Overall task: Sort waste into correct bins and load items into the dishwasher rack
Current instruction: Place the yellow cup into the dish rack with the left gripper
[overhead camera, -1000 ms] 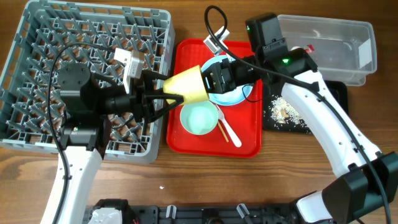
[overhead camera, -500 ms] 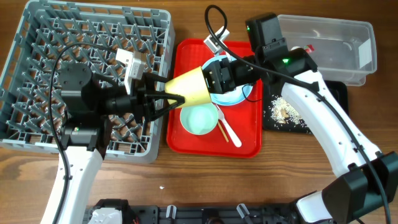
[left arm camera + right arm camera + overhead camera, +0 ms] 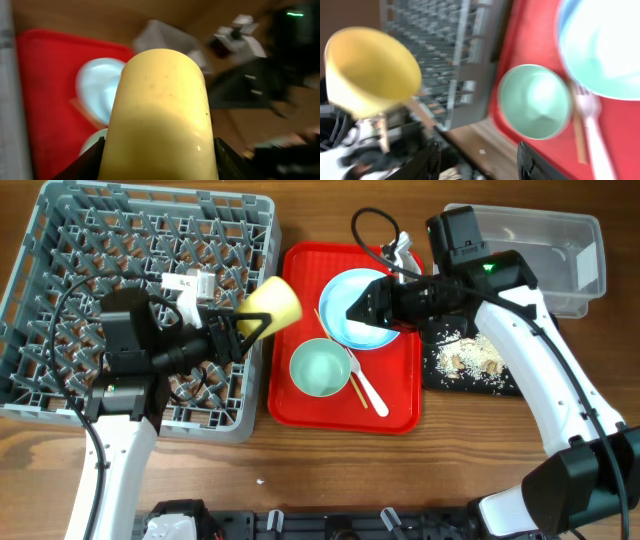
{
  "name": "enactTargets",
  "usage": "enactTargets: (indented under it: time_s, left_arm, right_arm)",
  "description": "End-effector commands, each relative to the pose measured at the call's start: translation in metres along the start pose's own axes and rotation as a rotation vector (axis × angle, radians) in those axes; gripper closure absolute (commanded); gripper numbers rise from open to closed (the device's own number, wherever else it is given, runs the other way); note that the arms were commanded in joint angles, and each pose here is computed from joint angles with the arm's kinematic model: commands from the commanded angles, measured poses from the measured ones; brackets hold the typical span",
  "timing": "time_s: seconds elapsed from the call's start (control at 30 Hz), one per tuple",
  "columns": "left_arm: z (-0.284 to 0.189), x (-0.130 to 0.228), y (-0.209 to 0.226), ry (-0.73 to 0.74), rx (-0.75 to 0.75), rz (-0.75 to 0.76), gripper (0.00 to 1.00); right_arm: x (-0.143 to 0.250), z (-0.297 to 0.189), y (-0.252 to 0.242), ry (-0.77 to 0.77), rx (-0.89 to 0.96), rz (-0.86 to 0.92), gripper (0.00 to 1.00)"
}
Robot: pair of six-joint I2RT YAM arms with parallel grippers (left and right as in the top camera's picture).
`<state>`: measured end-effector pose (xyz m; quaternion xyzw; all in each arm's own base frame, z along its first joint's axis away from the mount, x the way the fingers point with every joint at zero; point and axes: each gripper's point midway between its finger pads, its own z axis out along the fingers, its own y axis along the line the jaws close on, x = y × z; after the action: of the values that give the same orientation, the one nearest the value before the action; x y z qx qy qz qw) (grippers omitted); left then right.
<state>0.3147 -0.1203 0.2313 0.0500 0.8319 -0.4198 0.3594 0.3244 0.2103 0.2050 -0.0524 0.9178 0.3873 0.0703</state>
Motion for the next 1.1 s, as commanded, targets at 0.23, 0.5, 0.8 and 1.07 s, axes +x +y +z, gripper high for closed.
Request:
enactTargets:
  time_s: [0.23, 0.5, 0.8, 1.07]
  left_arm:
    - [-0.086, -0.026, 0.061, -0.059, -0.696, -0.067, 0.96]
    - [-0.135, -0.016, 0.107, -0.05, -0.9, -0.241, 0.96]
    - [-0.12, 0.004, 0.154, 0.098, -0.984, -0.318, 0.96]
    - [-0.124, 0.023, 0.164, 0.186, -1.041, -0.361, 0.96]
  right_arm:
    - [0.021, -0.084, -0.069, -0.103, 0.523, -0.04, 0.5]
    - [0.029, -0.142, -0.108, -0.195, 0.657, 0.066, 0.36]
    - [0.031, -0.142, -0.115, -0.184, 0.663, 0.081, 0.3]
    - [0.031, -0.142, -0.115, -0.184, 0.663, 0.081, 0.3]
